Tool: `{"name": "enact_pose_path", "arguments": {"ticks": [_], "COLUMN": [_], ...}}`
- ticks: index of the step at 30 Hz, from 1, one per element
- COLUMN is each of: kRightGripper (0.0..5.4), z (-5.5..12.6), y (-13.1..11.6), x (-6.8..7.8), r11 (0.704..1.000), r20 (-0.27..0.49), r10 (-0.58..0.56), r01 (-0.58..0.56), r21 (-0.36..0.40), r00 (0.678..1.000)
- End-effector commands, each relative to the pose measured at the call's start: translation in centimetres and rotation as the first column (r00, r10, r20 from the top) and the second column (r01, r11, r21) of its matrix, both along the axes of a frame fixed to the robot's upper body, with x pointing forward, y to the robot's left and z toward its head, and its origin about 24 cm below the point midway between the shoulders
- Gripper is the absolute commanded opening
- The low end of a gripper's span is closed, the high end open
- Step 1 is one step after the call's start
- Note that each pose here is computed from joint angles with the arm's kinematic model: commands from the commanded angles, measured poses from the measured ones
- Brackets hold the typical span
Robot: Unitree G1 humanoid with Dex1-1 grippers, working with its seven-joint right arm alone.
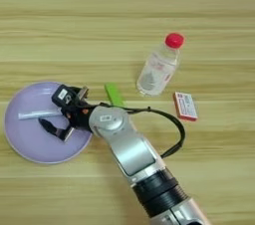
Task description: Move the objects on the table
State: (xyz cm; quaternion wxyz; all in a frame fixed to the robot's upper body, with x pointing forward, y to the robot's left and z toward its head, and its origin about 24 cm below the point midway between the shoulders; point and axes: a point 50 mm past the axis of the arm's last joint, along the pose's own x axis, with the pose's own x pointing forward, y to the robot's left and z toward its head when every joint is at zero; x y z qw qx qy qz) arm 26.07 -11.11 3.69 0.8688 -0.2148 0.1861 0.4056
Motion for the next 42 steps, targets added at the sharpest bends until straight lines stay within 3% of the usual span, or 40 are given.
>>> {"name": "enact_pose_path", "arguments": {"ticks": [1,27,38,42], "kRightGripper": [5.36,5.36,5.36,4.98], "z": [-1.4,-2.8,-2.9,-2.9], "y": [-2.2,-5.0,-4.5,-4.4], "x": [0.9,3.4,3.2,3.0], "r11": [0.985,0.953,0.961,0.964], "r20": [0.015,0.018,0.005,0.001], "r10": [-0.109,-0.264,-0.247,-0.238], "r01": [0.110,0.264,0.245,0.237], "r21": [-0.134,-0.148,-0.127,-0.124], "r00": [0.994,0.964,0.969,0.971]}}
